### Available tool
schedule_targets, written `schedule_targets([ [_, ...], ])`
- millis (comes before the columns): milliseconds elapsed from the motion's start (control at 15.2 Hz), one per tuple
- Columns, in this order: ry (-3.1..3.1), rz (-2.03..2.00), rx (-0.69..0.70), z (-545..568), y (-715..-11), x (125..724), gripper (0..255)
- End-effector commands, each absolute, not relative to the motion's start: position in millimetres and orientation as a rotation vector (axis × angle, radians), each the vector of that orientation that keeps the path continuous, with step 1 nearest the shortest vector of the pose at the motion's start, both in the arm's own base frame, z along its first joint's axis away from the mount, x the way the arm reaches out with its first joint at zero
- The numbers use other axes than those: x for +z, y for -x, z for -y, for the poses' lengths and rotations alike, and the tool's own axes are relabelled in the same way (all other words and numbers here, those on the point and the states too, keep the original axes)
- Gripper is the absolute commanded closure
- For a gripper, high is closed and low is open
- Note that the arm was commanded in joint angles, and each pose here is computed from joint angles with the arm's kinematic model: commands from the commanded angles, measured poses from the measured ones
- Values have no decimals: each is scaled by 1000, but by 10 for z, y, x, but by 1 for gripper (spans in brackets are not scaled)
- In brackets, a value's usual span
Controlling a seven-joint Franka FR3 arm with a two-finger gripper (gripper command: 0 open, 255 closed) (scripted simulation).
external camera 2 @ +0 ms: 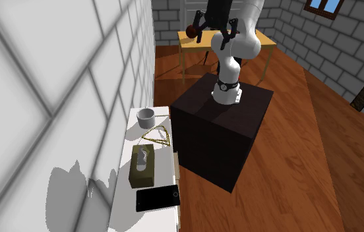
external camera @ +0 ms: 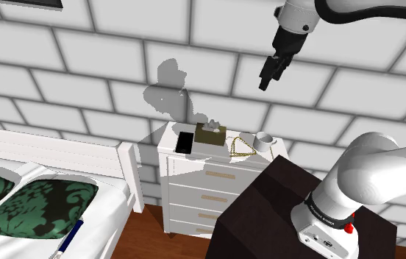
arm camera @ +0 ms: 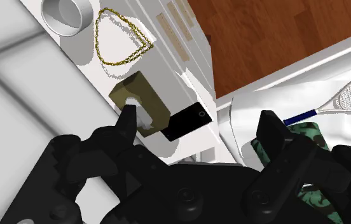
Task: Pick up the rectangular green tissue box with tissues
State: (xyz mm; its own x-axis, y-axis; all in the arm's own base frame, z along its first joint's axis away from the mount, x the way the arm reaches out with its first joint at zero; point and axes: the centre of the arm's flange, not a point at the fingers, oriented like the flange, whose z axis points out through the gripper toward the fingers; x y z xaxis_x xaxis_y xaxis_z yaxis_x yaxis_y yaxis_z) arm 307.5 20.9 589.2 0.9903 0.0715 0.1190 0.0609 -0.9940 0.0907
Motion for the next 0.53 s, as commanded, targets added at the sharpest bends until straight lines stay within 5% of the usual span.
schedule_targets([
  [0,-3047,-102,187,-209,-3075,5892,0],
  [462,-2958,-195,98,-114,-3730,5201,0],
])
